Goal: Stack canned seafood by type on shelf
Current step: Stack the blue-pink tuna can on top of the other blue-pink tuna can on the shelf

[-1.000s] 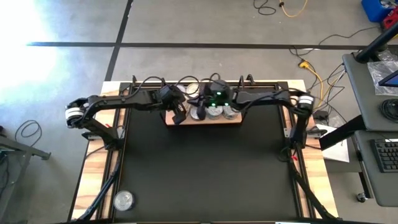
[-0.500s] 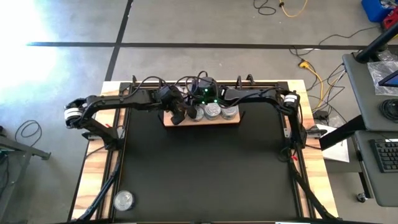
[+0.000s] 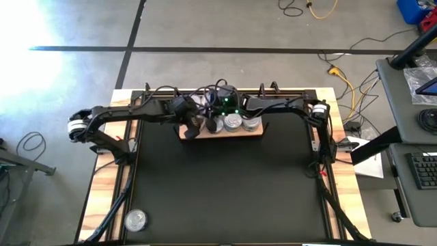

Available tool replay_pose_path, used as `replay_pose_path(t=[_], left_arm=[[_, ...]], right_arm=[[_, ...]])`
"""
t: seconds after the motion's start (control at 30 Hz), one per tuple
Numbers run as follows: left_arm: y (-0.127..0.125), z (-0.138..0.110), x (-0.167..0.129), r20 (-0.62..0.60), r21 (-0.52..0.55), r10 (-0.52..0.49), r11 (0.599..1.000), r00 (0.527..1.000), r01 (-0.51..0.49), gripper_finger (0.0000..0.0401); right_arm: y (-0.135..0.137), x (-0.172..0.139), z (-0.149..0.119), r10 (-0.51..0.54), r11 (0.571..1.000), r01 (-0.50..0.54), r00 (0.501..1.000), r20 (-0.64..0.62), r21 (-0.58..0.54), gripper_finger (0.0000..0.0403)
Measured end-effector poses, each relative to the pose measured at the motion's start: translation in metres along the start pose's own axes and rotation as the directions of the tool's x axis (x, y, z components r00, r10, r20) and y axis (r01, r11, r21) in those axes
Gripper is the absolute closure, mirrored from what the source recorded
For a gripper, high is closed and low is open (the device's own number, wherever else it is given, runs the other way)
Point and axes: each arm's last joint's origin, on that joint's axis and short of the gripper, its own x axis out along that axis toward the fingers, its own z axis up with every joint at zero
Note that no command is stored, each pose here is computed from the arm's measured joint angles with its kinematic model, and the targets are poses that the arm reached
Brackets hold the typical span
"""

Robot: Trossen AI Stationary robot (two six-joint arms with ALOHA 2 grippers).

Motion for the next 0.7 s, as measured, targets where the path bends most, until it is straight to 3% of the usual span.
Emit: replay_pose_path(t=[0.27,0.47,0.7], left_arm=[[0.000,0.001,0.007,-0.001,-0.013,0.043,0.999,0.999,-0.043,0.0005],[-0.003,0.002,0.007,0.001,0.007,-0.029,1.000,1.000,0.029,0.0002],[-0.003,0.001,0.008,-0.010,0.036,-0.025,0.999,1.000,0.025,0.0001]], right_arm=[[0.007,0.011,-0.013,0.011,0.999,-0.010,0.999,-0.036,0.030,0.0390],[0.006,0.015,-0.021,-0.030,0.999,0.032,0.998,-0.054,0.036,0.0390],[0.012,0.023,-0.031,-0.023,0.999,0.025,0.996,-0.087,0.020,0.0390]])
